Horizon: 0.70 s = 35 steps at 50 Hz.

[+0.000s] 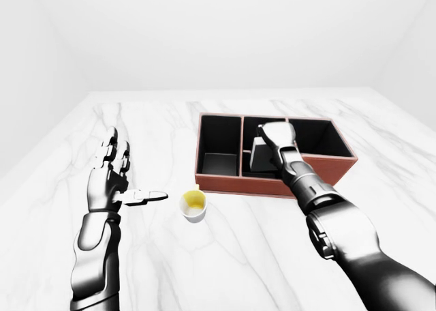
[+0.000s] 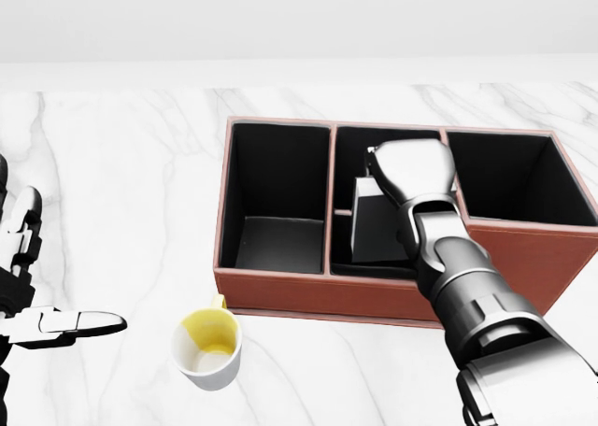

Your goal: Pick up the book and place it in the caddy.

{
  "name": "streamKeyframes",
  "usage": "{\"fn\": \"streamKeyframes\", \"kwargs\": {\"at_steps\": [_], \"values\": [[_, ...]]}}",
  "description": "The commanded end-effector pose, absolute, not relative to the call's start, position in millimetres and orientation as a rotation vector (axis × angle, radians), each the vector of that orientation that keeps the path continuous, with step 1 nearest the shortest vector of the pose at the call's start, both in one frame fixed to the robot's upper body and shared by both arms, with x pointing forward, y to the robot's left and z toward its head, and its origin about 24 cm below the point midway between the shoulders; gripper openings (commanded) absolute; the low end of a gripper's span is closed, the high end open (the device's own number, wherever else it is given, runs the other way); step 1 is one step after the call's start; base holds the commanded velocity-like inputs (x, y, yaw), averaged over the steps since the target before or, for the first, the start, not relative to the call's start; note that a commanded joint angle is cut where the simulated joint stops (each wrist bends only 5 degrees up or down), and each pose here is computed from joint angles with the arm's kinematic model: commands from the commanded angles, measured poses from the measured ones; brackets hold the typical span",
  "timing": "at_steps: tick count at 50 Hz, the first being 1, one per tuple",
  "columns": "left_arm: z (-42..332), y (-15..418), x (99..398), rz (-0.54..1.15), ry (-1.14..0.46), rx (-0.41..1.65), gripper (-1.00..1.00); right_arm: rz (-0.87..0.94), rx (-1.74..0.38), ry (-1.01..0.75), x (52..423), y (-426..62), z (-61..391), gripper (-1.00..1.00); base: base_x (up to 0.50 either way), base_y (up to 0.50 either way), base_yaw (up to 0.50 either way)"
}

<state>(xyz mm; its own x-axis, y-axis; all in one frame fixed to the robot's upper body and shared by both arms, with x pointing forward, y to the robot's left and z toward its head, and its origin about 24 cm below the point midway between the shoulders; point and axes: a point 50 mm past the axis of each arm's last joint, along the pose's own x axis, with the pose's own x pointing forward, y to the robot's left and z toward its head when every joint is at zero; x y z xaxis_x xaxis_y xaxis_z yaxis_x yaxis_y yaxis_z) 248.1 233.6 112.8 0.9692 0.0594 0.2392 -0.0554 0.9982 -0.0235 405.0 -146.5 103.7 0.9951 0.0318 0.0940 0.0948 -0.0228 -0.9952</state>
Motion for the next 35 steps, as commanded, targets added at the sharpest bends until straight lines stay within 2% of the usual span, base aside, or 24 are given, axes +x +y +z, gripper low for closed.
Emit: {"fn": "streamKeyframes", "kwargs": {"at_steps": [1, 35], "values": [[110.8, 235.2, 248.2, 0.062, -0.234, -0.019, 1.00, -0.079, -1.610, -0.127, 404.4, -142.4, 103.9, -1.00, 0.00, 0.00, 0.00], [95.8, 241.4, 245.4, 0.075, -0.174, -0.041, 1.00, -0.161, -1.589, -0.128, 402.3, -146.5, 102.1, -1.00, 0.00, 0.00, 0.00]]}}
